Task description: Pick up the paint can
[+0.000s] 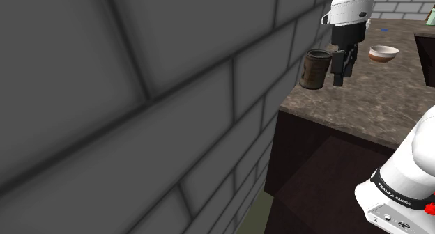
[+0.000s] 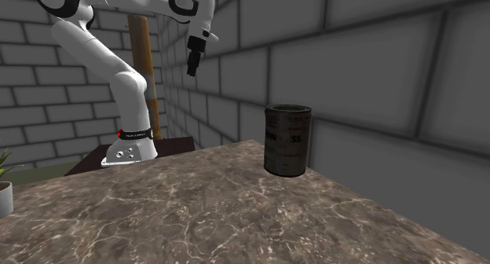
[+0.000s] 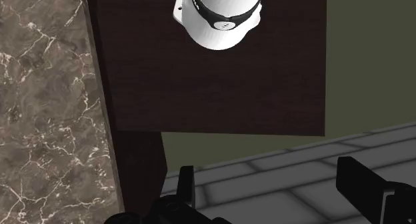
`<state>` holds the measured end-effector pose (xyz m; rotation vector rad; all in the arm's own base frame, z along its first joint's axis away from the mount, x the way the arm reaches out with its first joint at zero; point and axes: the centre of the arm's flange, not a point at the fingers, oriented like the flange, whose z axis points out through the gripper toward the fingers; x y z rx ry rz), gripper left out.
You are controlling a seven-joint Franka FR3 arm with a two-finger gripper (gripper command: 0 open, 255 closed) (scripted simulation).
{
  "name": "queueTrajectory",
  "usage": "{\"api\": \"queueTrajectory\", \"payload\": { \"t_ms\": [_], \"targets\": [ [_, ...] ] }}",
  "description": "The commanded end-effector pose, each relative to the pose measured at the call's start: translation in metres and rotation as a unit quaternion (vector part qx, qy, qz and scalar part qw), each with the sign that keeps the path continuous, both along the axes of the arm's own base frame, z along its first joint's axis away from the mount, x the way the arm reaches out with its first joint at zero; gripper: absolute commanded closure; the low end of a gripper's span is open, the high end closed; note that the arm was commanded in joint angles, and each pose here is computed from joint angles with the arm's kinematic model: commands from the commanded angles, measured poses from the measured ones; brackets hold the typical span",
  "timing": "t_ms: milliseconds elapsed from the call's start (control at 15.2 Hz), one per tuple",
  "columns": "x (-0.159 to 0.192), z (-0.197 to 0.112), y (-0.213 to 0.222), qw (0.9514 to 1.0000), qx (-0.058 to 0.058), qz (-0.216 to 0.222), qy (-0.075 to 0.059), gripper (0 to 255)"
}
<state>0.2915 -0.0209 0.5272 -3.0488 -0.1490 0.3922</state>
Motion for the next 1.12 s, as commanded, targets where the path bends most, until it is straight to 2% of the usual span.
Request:
{"api": "queueTrajectory", "payload": {
  "t_ms": [0, 1056],
  "targets": [
    [0.000, 0.000, 0.000, 1.0000, 0.000, 0.000, 0.000, 0],
    [0.102, -0.042, -0.166, 0.9990, -0.020, -0.001, -0.041, 0]
  ]
}}
